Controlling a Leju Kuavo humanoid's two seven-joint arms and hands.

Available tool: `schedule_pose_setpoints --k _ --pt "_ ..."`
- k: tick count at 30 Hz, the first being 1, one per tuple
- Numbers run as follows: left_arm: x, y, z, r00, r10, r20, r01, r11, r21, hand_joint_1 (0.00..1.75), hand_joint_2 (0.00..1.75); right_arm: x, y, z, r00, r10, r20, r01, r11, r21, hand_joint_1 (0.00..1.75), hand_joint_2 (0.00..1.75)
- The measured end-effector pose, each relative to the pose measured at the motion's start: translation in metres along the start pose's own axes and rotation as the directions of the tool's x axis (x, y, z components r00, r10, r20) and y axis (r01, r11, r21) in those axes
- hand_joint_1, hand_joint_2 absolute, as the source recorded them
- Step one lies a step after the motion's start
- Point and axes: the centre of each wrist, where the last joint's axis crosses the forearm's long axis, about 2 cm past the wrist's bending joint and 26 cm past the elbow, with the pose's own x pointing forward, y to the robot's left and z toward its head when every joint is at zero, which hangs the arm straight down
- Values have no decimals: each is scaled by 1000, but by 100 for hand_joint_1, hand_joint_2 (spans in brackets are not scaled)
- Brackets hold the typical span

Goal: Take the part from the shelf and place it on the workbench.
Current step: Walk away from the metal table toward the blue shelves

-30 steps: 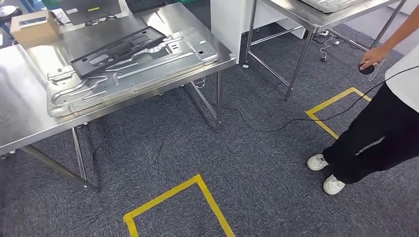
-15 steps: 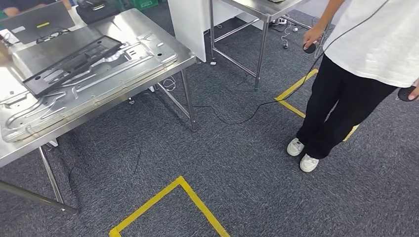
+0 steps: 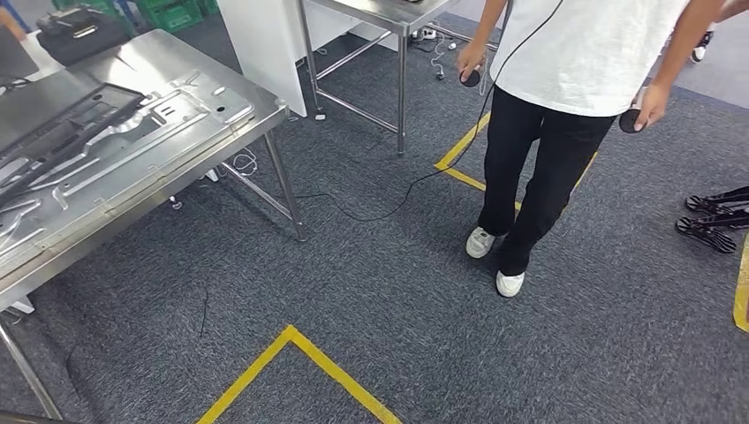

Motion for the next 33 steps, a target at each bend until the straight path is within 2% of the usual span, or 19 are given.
schedule_pose_setpoints --k 4,18,27,33 --pt "-9 0 1 999 -19 -46 18 1000 -15 0 0 1 0 0 1000 -10 2 10 1000 4 0 0" --pt "-1 9 -2 999 -45 31 45 999 -13 0 0 2 3 1 1000 -20 -5 20 1000 18 0 0" --pt "-5 18 -4 997 -71 5 71 997 5 0 0 2 7 1 999 -32 -8 32 999 30 0 0" --pt "-9 13 -2 997 -77 -3 77 997 -3 0 0 2 5 1 999 -47 -9 47 999 21 0 0"
